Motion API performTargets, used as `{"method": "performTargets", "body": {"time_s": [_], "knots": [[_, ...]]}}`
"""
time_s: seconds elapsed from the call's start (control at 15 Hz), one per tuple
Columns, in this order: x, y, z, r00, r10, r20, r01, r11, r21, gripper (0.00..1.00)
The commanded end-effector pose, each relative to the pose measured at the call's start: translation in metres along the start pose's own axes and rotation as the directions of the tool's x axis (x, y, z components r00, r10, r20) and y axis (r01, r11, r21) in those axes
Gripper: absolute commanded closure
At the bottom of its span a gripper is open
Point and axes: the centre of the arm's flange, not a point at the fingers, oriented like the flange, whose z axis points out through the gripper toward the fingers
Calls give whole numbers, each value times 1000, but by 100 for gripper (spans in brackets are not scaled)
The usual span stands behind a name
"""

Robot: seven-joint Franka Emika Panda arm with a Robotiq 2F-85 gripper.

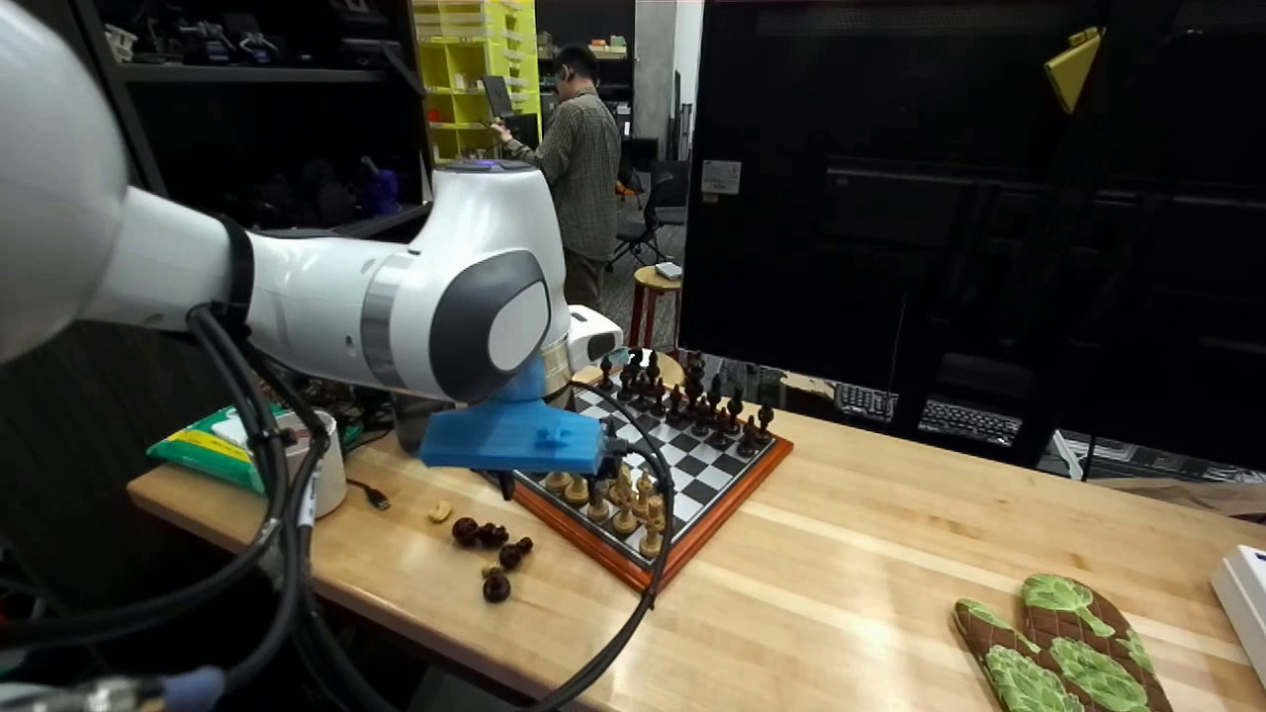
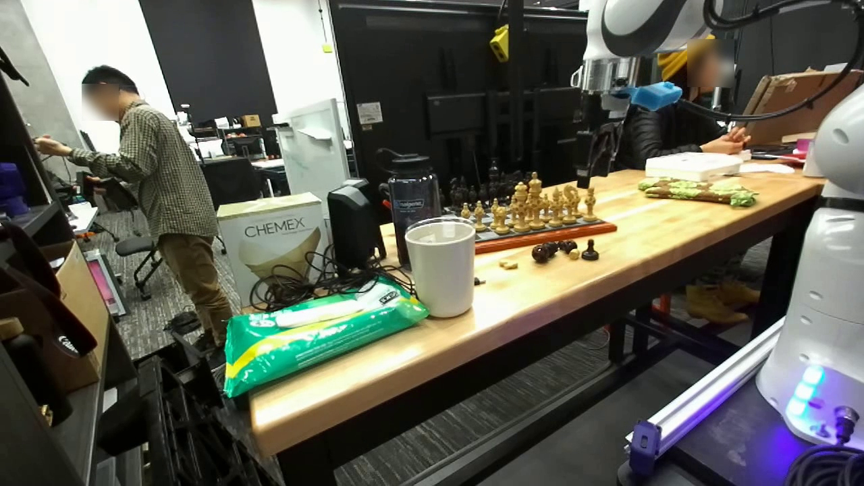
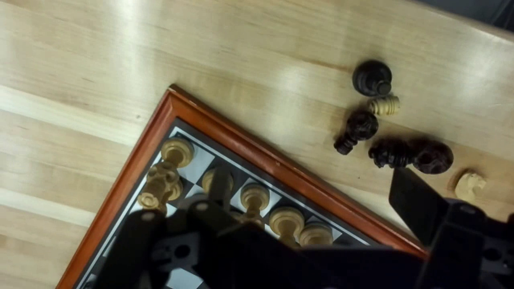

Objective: Pick up the rook chess piece and put it on the chess board

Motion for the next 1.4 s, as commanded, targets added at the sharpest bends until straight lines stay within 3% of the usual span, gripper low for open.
{"method": "performTargets", "body": {"time_s": [0.0, 0.47, 1.33], "knots": [[2, -2, 2, 1000, 4, -4, -4, 1000, -4, 0], [4, -5, 11, 1000, 16, 8, -16, 1000, -7, 0], [-2, -32, 59, 991, 94, 97, -107, 986, 131, 0]]}}
